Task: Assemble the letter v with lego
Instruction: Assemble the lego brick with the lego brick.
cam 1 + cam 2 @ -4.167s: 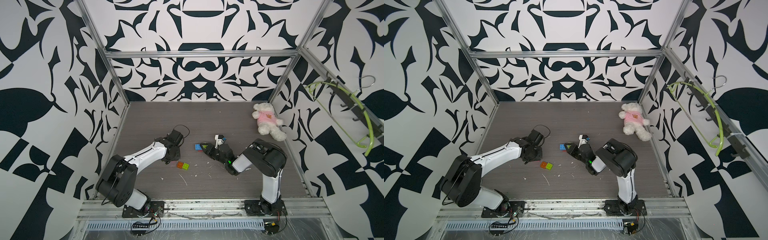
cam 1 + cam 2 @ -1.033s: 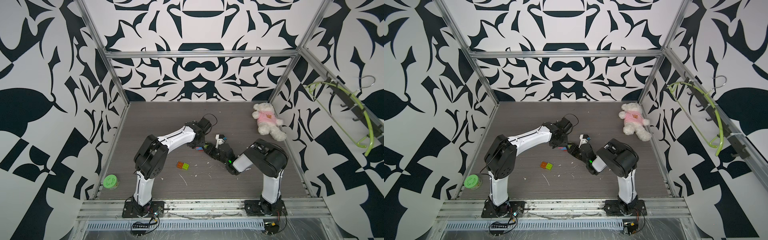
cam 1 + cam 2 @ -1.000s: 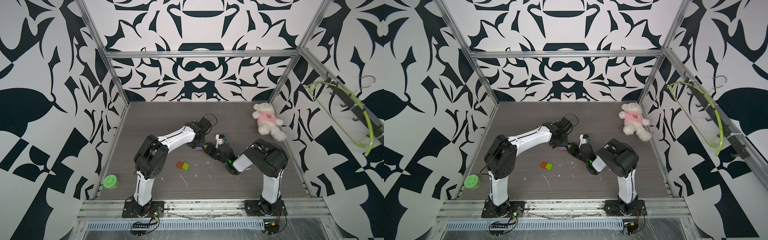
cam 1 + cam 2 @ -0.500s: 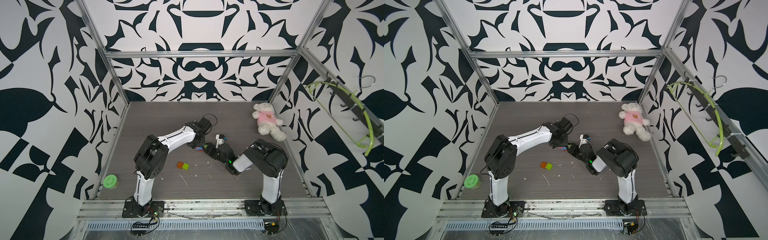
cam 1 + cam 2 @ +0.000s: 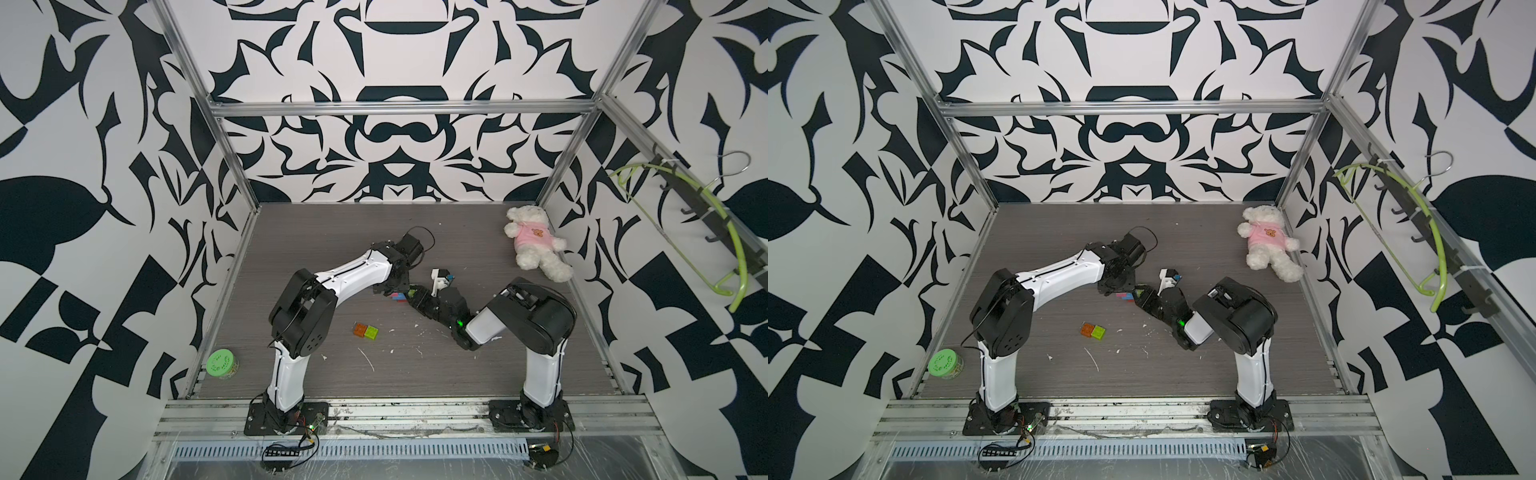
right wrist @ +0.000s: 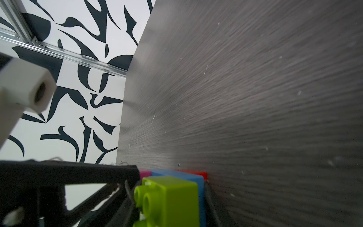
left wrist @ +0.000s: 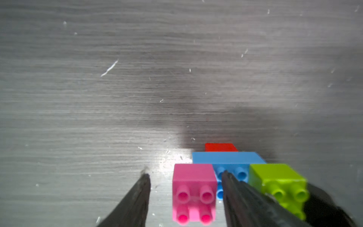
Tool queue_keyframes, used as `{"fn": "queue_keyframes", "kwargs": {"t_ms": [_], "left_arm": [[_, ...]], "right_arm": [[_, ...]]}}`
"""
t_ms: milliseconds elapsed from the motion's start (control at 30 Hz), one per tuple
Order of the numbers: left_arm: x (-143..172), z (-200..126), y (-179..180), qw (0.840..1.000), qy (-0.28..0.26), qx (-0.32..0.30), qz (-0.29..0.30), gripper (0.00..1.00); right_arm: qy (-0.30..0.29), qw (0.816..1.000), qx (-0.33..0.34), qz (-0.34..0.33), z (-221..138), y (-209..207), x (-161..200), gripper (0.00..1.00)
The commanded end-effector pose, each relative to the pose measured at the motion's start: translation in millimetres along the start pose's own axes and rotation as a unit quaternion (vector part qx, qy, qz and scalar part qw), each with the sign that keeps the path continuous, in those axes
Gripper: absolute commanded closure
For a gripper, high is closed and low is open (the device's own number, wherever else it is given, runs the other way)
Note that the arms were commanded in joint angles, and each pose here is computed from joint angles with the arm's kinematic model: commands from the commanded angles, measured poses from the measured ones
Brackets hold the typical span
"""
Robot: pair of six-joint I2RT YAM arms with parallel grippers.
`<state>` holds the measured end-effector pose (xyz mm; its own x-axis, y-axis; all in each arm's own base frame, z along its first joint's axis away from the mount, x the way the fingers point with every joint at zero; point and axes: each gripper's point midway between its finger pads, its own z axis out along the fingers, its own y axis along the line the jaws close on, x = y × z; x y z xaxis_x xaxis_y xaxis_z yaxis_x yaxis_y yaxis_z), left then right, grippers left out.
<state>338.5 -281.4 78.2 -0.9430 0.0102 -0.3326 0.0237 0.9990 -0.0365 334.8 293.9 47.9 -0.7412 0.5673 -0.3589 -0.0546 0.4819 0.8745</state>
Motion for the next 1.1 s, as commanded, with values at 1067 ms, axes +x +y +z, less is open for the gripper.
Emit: {"fn": "queue_keyframes", "kwargs": {"t_ms": [1067], "left_arm": [[123,-4,117,0.999,0.002,0.018,-0.051,0.22]], "right_arm": [[0.003,0.999,0.040,-0.021,-18,-17,-28,1.00]]}}
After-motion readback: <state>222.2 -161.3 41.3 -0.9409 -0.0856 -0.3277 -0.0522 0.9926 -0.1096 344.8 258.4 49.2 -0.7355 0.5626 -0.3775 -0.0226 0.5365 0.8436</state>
